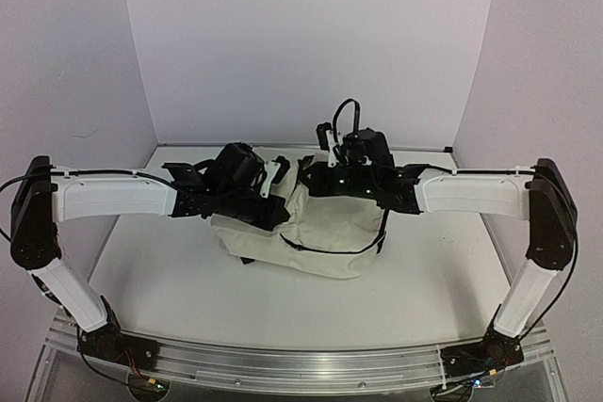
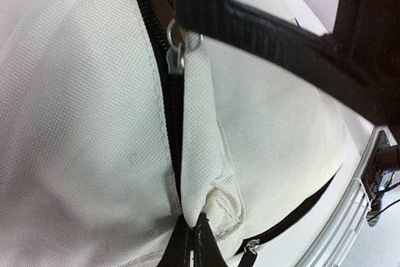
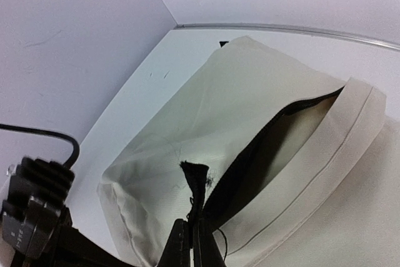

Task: Pack the student bag
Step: Zip the student bag at the center of the board.

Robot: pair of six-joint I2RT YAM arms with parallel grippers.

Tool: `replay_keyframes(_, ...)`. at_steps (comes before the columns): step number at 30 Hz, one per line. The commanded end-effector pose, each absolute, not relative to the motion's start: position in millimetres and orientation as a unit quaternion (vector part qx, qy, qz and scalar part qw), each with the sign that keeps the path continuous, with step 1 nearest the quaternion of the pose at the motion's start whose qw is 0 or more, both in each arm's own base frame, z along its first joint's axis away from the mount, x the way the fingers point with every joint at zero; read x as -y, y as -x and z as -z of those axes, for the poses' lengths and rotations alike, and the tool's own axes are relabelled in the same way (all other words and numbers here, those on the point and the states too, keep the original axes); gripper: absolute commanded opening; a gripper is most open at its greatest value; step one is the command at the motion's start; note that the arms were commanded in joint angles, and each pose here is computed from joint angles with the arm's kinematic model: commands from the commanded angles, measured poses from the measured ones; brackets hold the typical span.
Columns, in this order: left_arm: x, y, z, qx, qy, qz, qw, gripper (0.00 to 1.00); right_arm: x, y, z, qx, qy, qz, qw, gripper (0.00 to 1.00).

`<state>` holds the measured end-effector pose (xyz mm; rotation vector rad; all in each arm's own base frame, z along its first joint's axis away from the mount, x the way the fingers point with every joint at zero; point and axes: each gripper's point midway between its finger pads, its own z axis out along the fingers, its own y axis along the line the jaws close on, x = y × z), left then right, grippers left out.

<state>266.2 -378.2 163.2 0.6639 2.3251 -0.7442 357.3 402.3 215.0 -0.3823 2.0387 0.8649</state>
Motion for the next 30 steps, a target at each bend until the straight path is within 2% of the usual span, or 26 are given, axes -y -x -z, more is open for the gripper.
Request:
replay_keyframes(1, 360, -228, -143, -0.892, -0.285, 0.269, 0.225, 0.00, -388, -405, -284, -0.764, 0.120, -0.352, 0.527, 0.00)
replay_keyframes(16, 314, -208, -133, -0.922, -0.252, 0.221, 0.194, 0.00, -386, -434, -259, -0.774, 0.110, -0.393, 0.483, 0.00)
replay_keyframes(20, 317, -215, -159, -0.911, -0.245, 0.237, 0.232, 0.01, -392, -422, -257, -0.772, 0.131, -0.413, 0.466, 0.00)
replay_keyframes(24, 329, -235, -205, -0.891, -0.240, 0.255, 0.288, 0.14, -394, -413, -253, -0.773, 0.140, -0.426, 0.449, 0.00)
replay_keyframes(25, 334, -244, -221, -0.884, -0.241, 0.263, 0.303, 0.24, -394, -410, -252, -0.773, 0.142, -0.430, 0.444, 0.00)
replay_keyframes(26, 352, -267, -253, -0.865, -0.252, 0.286, 0.327, 0.41, -394, -405, -251, -0.774, 0.144, -0.435, 0.437, 0.00)
replay_keyframes(30, 369, -294, -270, -0.843, -0.266, 0.293, 0.365, 0.47, -396, -400, -253, -0.772, 0.147, -0.439, 0.435, 0.00)
